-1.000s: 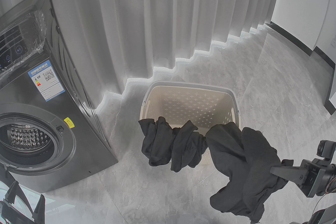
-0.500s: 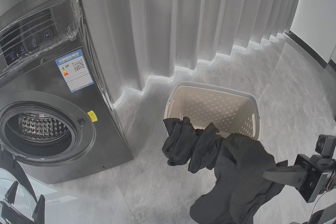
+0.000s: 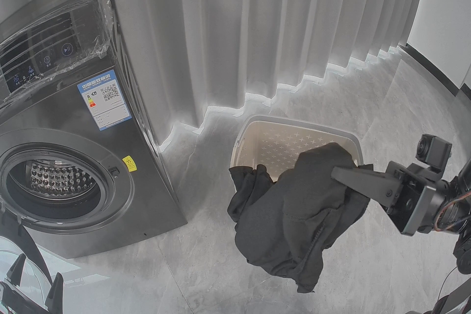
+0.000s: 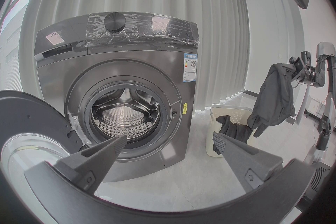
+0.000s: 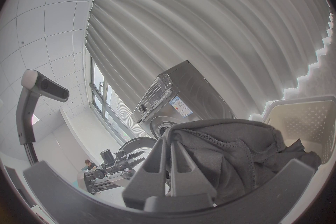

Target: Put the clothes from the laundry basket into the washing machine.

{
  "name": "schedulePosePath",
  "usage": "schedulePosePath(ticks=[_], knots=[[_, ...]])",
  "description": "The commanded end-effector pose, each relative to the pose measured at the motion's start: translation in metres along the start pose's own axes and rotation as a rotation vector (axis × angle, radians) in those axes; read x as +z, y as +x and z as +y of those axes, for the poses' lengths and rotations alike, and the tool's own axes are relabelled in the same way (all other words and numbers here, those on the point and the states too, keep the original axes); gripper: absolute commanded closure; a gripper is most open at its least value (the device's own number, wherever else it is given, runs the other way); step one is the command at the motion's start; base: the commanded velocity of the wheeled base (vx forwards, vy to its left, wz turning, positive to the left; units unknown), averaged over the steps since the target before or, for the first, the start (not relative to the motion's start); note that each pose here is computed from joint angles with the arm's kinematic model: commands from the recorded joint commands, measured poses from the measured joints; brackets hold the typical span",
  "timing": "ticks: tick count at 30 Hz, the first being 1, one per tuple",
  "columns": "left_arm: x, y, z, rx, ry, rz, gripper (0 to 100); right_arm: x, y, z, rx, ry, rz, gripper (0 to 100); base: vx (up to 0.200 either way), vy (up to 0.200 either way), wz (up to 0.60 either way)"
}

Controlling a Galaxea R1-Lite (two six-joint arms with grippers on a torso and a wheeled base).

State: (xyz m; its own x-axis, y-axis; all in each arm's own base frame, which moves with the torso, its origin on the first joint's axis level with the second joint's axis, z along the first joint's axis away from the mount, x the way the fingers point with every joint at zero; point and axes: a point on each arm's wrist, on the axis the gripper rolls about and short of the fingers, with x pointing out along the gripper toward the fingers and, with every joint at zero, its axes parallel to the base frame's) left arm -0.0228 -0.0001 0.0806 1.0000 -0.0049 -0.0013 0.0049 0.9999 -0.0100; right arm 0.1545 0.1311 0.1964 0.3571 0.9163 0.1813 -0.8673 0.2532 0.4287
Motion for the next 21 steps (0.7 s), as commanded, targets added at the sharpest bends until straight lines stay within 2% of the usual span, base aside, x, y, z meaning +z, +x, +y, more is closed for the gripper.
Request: schedulePosePath(ticks=[1, 6, 11, 18, 21], knots=[[-0.005, 0.0, 0.0, 0.0, -0.002, 0.002, 0, -0.016, 0.014, -0.029, -0.057, 0.03, 0.036, 100, 0.0, 0.0, 0.0], [-0.005, 0.0, 0.0, 0.0, -0.002, 0.002, 0, -0.016, 0.017, -0.033, -0.046, 0.008, 0.003, 100, 0.0, 0.0, 0.48], [-0.005, 0.0, 0.0, 0.0, -0.002, 0.002, 0, -0.017, 0.015, -0.036, -0.067, 0.011, 0.01, 100, 0.0, 0.0, 0.6], [-0.005, 0.0, 0.0, 0.0, -0.002, 0.002, 0, -0.024, 0.012, -0.051, -0.125, -0.07, 0.041, 100, 0.0, 0.0, 0.0], [-0.005, 0.0, 0.0, 0.0, -0.004, 0.002, 0, -0.027, 0.013, -0.051, -0.123, -0.081, 0.051, 100, 0.0, 0.0, 0.0]])
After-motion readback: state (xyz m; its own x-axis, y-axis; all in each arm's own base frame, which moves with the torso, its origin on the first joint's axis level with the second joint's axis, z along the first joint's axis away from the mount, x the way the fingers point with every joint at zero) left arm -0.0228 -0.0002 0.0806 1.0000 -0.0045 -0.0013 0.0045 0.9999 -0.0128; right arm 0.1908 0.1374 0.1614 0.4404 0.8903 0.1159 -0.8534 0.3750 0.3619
